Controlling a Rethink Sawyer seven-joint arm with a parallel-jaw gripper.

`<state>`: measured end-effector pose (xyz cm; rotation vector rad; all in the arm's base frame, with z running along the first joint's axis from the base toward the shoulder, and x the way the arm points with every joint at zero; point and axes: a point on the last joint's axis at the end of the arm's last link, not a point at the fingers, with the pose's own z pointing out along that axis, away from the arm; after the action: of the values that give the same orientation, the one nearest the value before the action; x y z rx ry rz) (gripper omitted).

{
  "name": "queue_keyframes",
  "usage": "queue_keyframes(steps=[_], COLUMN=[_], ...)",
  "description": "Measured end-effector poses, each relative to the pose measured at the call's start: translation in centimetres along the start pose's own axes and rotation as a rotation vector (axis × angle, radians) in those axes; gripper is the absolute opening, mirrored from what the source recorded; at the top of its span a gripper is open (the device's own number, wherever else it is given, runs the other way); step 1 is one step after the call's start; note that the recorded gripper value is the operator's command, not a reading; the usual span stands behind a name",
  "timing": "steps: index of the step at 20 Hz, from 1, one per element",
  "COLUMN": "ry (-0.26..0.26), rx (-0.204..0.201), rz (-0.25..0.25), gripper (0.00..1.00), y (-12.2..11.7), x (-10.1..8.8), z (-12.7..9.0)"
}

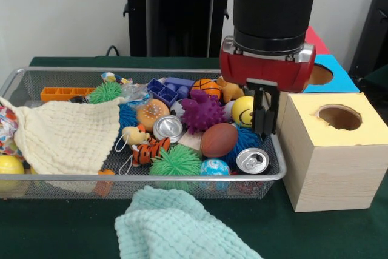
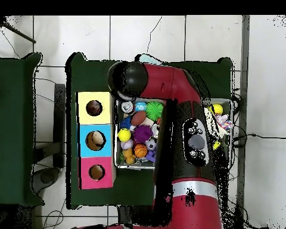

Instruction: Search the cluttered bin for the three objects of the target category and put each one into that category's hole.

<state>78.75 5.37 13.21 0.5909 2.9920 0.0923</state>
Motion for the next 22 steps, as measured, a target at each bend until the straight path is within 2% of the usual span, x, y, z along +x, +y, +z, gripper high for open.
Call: queue_keyframes(steps=[13, 19, 22], ry=[0.022, 0.062, 0.075], rx=[-0.005, 0.008, 0.018], rz=[-0.005, -0.009, -0.013], gripper=[0.00, 0.00, 0.00], y=[-1.4, -1.4, -1.4], x=[-1.8, -1.6, -1.6], z=[0.9, 0.1, -1.6])
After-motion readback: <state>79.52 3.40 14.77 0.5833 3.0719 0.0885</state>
